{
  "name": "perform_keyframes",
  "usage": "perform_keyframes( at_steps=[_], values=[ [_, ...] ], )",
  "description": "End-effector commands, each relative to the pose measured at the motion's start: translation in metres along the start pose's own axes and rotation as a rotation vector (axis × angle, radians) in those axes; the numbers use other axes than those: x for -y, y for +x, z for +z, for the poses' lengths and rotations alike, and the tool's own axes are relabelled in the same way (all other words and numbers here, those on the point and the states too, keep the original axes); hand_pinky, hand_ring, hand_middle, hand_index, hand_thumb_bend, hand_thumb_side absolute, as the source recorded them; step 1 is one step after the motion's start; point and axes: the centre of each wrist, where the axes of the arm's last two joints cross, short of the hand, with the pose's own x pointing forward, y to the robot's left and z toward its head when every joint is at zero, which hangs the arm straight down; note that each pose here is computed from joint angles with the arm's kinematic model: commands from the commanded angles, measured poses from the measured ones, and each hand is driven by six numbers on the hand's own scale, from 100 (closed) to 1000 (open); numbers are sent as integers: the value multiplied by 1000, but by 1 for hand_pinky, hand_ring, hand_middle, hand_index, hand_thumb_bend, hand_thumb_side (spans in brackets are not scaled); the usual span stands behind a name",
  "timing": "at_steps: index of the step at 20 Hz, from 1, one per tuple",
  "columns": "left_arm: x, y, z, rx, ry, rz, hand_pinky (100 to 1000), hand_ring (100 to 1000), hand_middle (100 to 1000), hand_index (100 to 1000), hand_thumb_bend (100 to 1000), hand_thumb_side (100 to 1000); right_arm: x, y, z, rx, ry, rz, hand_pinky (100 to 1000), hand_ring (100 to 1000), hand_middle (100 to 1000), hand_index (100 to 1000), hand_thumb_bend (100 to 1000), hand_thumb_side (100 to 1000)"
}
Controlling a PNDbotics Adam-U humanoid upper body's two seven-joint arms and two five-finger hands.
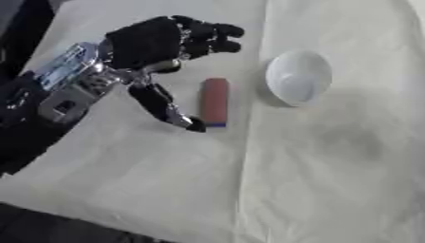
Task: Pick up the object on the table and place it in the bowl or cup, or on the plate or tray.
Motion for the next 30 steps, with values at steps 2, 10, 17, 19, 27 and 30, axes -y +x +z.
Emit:
perform_keyframes(
  at_steps=[2,10,17,19,27,30],
  values=[
    [-8,-4,2,-20,-39,-73,715,854,962,1000,652,639,4,3,-5,25,-1,6,168,322,475,731,100,596],
    [4,-19,1,-99,-89,-91,697,832,929,1000,652,649,4,3,-4,22,1,6,167,322,475,732,100,596],
    [26,-38,-3,-162,-147,-68,691,826,927,1000,609,681,4,3,-3,17,2,6,167,322,475,732,100,596],
    [34,-43,-6,-176,-162,-51,689,824,924,1000,599,686,4,3,-3,16,2,5,167,322,475,732,100,596],
    [55,-44,-21,-159,-197,9,687,820,920,1000,556,716,5,2,0,5,7,8,167,322,475,733,100,596],
    [61,-40,-26,-138,-209,22,689,821,920,1000,548,726,6,1,2,0,9,12,167,322,475,733,100,597]
  ],
)
